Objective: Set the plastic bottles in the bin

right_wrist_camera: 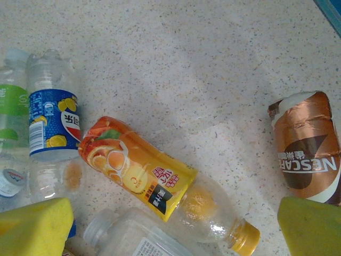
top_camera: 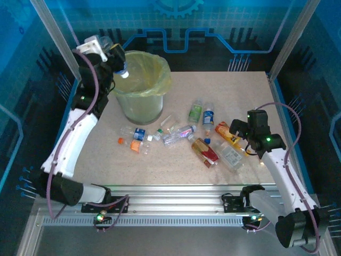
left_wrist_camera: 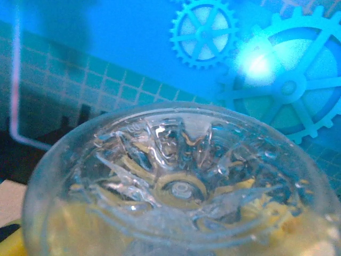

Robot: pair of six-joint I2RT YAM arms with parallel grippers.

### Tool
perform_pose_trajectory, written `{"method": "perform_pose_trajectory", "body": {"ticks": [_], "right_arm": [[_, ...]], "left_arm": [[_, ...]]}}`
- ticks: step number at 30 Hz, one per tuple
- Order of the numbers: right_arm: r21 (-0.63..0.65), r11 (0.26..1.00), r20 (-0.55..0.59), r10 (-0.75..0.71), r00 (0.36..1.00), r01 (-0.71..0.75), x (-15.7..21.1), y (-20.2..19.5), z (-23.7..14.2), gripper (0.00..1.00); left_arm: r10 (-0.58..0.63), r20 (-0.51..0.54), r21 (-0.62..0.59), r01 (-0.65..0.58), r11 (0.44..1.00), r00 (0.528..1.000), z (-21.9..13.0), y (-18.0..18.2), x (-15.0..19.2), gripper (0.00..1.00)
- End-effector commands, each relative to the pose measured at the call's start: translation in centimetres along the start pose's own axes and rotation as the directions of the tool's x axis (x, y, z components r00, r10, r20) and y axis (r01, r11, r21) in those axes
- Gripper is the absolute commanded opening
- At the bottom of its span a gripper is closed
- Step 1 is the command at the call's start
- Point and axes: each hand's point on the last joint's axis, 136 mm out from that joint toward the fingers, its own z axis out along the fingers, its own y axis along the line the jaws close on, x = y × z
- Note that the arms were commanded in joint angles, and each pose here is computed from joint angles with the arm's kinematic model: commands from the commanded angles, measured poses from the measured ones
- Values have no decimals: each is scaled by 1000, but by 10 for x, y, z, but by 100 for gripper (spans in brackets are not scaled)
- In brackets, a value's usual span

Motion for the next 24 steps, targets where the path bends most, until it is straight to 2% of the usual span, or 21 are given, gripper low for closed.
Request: {"method": "perform_pose_trajectory", "body": {"ticks": [1, 6, 7, 10, 17, 24], "right_arm": [[17, 999, 31, 40, 999, -41, -9, -6, -11, 100], [20, 999, 19, 47, 999, -47, -8, -7, -11, 100], [9, 999, 41, 52, 998, -52, -18, -4, -18, 100], [7, 999, 45, 53, 998, -53, -22, -2, -20, 100], [29, 996, 40, 84, 996, -85, -19, -8, -22, 100], [-35, 997, 47, 67, 997, -65, -23, 3, -28, 100]], "left_arm": [[60, 46, 113, -65, 991, 997, 22, -31, -15, 37], [128, -90, 171, -111, 979, 988, 66, -45, 26, 37], [142, -122, 182, -118, 976, 982, 73, -47, 37, 37], [165, -184, 178, -132, 975, 969, 89, -43, 64, 37], [209, -296, 172, -164, 971, 932, 105, -26, 115, 37], [224, -377, 126, -190, 974, 899, 115, 5, 150, 37]]}}
